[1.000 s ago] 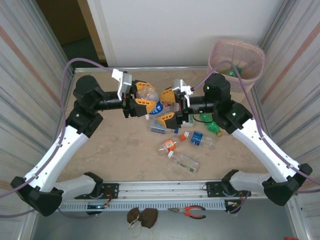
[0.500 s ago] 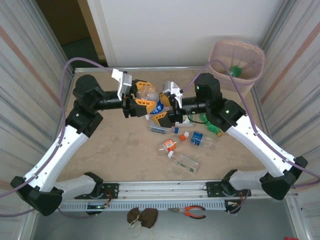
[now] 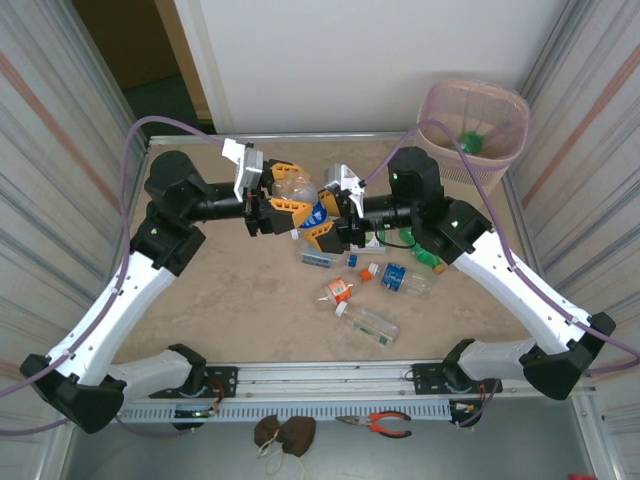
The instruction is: Put the plastic bottles in the bin
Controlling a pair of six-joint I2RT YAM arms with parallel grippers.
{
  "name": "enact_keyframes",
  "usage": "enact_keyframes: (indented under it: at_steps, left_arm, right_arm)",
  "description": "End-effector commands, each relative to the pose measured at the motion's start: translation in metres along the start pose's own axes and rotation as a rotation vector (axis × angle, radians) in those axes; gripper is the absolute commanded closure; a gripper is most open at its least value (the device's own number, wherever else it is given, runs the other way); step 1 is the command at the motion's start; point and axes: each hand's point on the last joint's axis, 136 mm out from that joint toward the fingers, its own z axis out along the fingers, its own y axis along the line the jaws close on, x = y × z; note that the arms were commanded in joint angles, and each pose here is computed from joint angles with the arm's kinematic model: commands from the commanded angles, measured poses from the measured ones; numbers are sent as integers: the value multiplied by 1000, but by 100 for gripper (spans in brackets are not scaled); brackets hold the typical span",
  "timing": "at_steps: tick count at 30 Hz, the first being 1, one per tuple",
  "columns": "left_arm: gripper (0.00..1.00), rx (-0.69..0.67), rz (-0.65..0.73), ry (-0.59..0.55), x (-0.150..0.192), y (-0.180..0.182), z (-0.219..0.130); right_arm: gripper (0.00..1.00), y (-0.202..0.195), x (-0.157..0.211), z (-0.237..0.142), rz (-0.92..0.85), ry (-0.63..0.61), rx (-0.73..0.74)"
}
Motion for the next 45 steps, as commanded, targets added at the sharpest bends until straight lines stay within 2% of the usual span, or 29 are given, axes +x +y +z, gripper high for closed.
enact_keyframes:
  at_steps: [1, 3, 8, 15, 21, 32, 38, 45]
  left_arm:
    - [57, -21, 59, -30, -10, -5, -3]
    - [46, -38, 61, -32, -10, -3, -3]
    - [30, -91, 63, -38, -11, 3, -7]
    - [20, -223, 59, -45, -5, 15, -18]
    - [18, -289, 54, -51, -1, 18, -26]
    - [16, -304, 39, -50, 4, 22, -27]
    - [16, -295, 29, -41, 8, 23, -25]
    - [15, -313, 11, -27, 16, 28, -25]
  right_arm:
    - [50, 2, -17, -9, -22, -29, 29]
    - [50, 1, -17, -9, -22, -29, 39]
    - [50, -12, -18, -13, -19, -26, 121]
    - [50, -41, -24, -32, 27, -49, 261]
    - [50, -91, -34, -75, 126, -101, 488]
    - [52, -188, -38, -192, 336, -191, 913]
    - [53, -232, -26, -243, 457, -215, 1054]
    - [53, -276, -3, -287, 638, -222, 1156]
